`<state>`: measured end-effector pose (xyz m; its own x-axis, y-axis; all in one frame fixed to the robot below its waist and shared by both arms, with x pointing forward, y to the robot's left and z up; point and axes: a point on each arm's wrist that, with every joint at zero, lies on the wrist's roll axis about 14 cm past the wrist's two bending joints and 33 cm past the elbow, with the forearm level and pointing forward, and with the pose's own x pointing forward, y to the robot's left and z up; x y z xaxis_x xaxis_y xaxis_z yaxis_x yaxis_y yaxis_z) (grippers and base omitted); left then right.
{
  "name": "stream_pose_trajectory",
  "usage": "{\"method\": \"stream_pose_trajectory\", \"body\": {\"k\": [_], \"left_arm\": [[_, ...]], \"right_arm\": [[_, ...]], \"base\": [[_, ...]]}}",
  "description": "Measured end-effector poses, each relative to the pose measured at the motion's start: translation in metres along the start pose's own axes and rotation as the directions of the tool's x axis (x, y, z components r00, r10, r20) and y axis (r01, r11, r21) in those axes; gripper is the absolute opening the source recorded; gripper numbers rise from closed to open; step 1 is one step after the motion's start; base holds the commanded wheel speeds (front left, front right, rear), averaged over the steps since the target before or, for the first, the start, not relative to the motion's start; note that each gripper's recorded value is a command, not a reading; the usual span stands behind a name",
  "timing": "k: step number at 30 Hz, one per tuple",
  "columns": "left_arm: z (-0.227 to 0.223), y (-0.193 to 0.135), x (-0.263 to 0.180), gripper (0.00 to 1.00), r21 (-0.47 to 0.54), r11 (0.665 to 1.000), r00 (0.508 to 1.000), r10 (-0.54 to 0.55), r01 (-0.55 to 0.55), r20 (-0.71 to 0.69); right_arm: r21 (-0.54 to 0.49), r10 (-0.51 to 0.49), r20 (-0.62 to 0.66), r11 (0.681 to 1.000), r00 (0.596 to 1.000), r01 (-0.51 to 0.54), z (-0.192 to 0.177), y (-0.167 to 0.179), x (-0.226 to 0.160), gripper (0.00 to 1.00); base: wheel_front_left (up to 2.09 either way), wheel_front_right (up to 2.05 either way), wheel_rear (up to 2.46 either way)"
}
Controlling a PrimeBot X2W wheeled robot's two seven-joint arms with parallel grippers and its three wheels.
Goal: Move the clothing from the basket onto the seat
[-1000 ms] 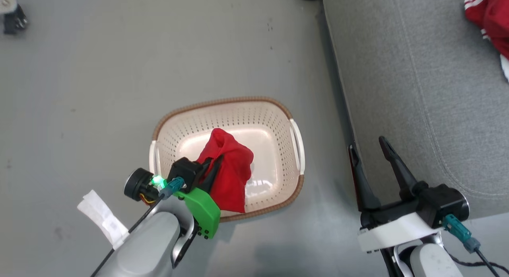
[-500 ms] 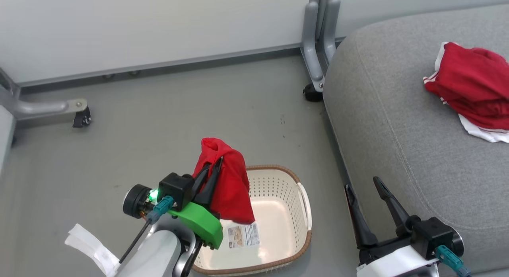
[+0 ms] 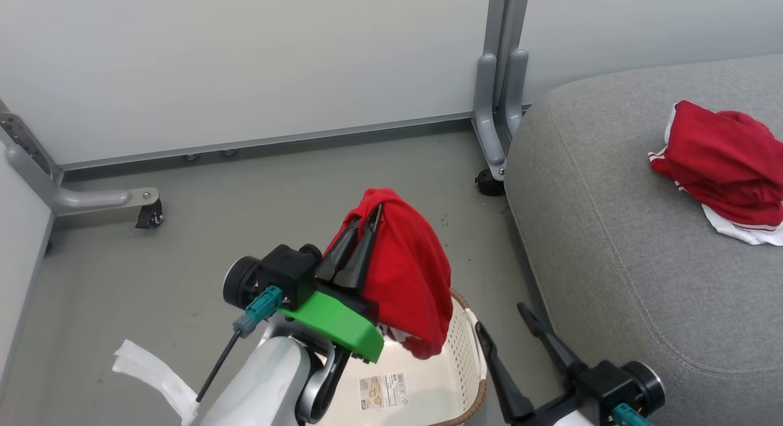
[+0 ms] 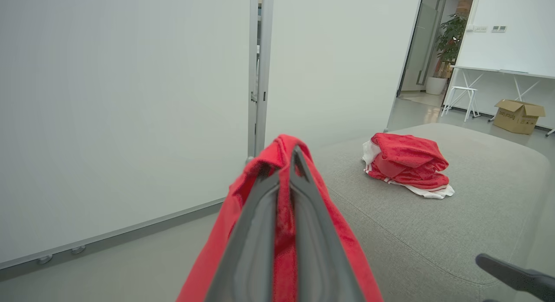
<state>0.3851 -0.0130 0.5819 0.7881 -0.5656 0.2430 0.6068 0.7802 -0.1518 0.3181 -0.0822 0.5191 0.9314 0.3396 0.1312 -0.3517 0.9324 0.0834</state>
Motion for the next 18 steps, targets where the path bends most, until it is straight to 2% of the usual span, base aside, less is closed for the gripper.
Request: {"method": "stream_pose_trajectory", "body": {"k": [7, 12, 18], "left_arm": [[0.019, -0.027, 0.013, 0.00, -0.048, 0.996, 0.997, -0.068, 0.070, 0.043], [0.027, -0.048, 0.020, 0.00, -0.053, 0.990, 0.990, -0.126, 0.129, 0.058], [0.032, -0.067, 0.020, 0.00, -0.051, 0.983, 0.983, -0.174, 0.176, 0.055]], "right_arm": [[-0.083, 0.144, -0.073, 0.985, 0.987, -0.150, -0.019, 0.031, 0.000, 1.00], [-0.100, 0.156, -0.071, 0.982, 0.985, -0.162, -0.019, 0.033, 0.007, 1.00], [-0.102, 0.116, -0.067, 0.987, 0.991, -0.122, -0.019, 0.024, 0.013, 1.00]], "base": [[0.00, 0.00, 0.00], [0.00, 0.00, 0.00], [0.00, 0.00, 0.00]]}}
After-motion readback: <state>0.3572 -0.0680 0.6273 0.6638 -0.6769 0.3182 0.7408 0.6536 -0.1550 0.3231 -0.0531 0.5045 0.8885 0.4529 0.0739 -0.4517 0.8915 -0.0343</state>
